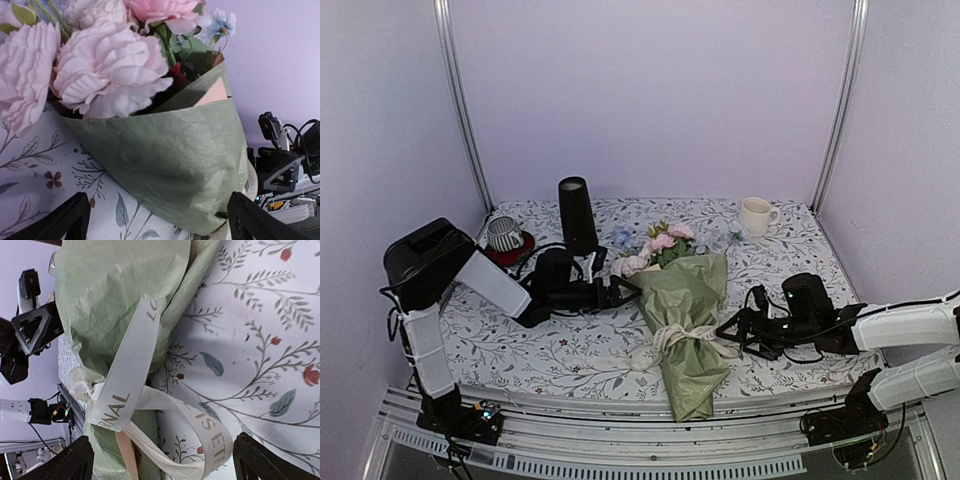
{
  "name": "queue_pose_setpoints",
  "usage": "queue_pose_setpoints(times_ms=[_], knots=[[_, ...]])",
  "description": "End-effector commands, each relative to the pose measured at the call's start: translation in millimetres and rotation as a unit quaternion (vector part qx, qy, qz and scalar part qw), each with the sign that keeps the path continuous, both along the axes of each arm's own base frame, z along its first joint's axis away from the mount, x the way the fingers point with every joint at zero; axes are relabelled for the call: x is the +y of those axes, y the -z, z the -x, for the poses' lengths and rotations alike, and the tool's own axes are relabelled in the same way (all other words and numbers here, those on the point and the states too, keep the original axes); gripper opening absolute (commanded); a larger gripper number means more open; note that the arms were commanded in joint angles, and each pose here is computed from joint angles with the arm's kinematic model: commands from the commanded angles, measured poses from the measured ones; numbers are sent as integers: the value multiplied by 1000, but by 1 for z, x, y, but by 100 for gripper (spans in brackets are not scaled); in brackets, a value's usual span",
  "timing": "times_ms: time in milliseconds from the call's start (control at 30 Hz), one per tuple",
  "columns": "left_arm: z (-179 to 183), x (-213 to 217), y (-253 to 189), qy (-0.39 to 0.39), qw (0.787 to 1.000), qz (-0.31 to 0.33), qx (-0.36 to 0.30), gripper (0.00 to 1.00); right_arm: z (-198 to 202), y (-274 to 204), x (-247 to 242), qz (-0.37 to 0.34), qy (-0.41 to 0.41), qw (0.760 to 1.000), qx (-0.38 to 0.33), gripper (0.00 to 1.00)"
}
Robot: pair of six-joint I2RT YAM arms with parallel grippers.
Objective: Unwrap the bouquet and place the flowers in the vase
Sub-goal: Adjust the tied bouquet at the center of the board.
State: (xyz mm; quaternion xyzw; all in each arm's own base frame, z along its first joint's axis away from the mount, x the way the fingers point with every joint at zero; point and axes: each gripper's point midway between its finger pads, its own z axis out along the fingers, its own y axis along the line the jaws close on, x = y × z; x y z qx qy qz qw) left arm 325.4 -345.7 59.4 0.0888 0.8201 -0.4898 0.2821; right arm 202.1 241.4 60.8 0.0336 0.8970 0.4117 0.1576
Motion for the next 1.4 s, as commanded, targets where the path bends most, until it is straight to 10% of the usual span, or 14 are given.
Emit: queue_pose_setpoints(times_ms=[0, 633, 1367], knots=[[6, 17, -19, -8, 999, -17, -34, 98, -18, -12, -22, 61, 30, 997, -45, 99], [74, 78, -81, -2, 980, -120, -157, 98, -68, -97, -42, 133, 55, 948, -283, 99], [141, 81, -39, 83, 954, -221, -186, 98, -85, -76, -52, 174, 65, 907, -379, 99]])
